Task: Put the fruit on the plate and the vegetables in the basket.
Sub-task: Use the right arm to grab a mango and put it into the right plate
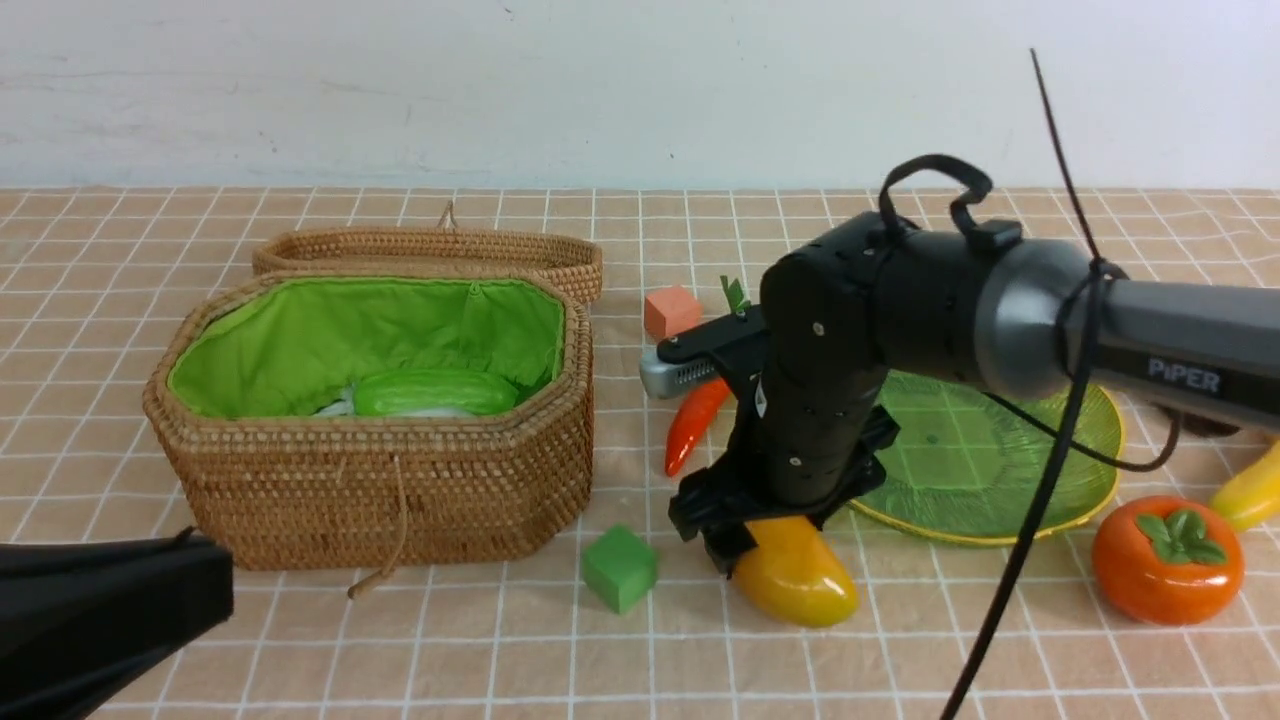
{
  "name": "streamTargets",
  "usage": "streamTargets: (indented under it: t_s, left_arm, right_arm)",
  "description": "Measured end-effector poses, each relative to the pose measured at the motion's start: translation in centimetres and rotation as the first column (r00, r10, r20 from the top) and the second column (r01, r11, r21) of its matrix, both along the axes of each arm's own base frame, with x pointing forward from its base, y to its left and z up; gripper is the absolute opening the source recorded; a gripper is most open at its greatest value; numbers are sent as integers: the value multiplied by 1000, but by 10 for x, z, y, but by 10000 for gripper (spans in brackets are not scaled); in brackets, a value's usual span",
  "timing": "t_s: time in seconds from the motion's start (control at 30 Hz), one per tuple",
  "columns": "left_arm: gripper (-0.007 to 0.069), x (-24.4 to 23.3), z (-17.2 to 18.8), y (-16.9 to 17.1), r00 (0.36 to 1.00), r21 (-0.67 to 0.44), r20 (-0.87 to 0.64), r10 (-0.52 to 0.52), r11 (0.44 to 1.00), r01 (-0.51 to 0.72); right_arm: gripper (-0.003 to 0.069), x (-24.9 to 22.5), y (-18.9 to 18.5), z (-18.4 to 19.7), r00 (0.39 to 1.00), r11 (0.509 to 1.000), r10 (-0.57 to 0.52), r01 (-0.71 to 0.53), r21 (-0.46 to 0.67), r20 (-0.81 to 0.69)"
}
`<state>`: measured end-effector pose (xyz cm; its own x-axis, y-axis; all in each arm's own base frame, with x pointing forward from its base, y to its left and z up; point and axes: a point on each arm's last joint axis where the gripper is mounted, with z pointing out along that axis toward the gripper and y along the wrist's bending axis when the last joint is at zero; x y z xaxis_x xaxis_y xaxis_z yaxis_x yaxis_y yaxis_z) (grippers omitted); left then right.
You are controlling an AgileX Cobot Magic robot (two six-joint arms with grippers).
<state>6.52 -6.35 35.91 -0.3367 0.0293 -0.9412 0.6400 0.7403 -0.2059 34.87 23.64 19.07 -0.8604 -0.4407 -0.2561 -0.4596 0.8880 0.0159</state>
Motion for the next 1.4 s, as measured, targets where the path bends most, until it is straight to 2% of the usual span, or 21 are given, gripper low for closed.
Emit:
streamTargets:
  t_s: [0.2,0.5,0.6,0.73,0.77,0.8,0.87,0.93,1.03,1.3,1.4]
  left_arm:
    - [-13,0,0,0,1000,0,0,0,1000,0]
    - [-13,0,1,0,1000,-5,5,0,1000,0]
    - [-13,0,3,-1,1000,-23,23,-1,1000,2]
    - [-13,1,6,-1,999,-50,50,-2,999,4]
    - [-13,1,7,-1,999,-53,54,-2,999,5]
    - [-13,1,8,-2,998,-64,65,-2,998,6]
    - [-13,1,9,-2,997,-74,75,-1,997,7]
    - [-13,1,11,-2,996,-80,89,-3,997,10]
    - [-13,1,12,-2,994,-80,112,-5,997,14]
    - [-13,2,16,-2,989,-104,146,-4,994,19]
    - [-13,2,16,-2,989,-104,145,-4,994,19]
  right_arm:
    - [584,3,2,-5,1000,1000,0,0,-5,-5]
    - [584,2,5,0,1000,1000,-13,14,18,-29]
    - [584,0,5,21,999,999,-21,22,45,-35]
    - [584,5,-11,83,994,990,-74,64,126,77]
    - [584,7,-15,86,993,988,-89,77,131,83]
    - [584,17,-37,104,979,978,-158,137,155,127]
    - [584,33,-67,110,955,959,-257,234,162,147]
    - [584,49,-97,102,928,933,-347,327,150,134]
    - [584,75,-137,70,890,894,-444,434,112,104]
    - [585,99,-155,30,861,863,-501,487,136,93]
    - [651,99,-154,30,859,859,-505,491,142,83]
